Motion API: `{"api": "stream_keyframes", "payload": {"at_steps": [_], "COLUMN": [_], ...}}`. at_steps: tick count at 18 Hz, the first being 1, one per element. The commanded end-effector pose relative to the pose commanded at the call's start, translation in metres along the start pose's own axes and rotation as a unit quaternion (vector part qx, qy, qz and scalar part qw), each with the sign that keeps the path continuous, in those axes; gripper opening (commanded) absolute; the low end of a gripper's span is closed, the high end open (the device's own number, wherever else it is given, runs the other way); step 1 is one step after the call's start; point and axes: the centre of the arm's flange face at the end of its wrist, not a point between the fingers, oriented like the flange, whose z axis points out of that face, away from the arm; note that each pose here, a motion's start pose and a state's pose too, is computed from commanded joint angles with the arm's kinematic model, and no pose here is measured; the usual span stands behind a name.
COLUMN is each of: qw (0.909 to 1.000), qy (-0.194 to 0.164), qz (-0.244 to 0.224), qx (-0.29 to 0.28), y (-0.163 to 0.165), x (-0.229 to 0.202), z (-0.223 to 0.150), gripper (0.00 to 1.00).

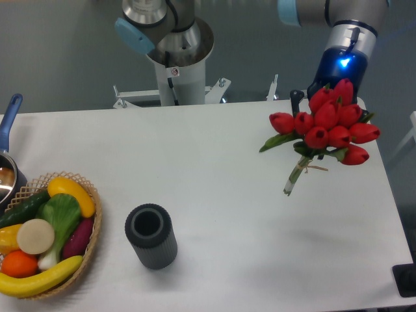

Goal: Place the flowers on the table
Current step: 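Carry the red tulip bouquet in the gripper toward the table center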

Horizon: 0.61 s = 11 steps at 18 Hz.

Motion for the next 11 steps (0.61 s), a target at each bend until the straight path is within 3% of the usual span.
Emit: {"api": "stream_keyframes", "payload": {"at_steps": [7,11], "qw": [0.987,0.9716], "qy": [-0.036,-0.047], "qz": [0.046,0.067], "qx": [-0.15,-0.222], "y": [-0.009,-0.003], "x": [0.035,0.048], "z": [0.039,0.063], "gripper": [0.36,0.36]}}
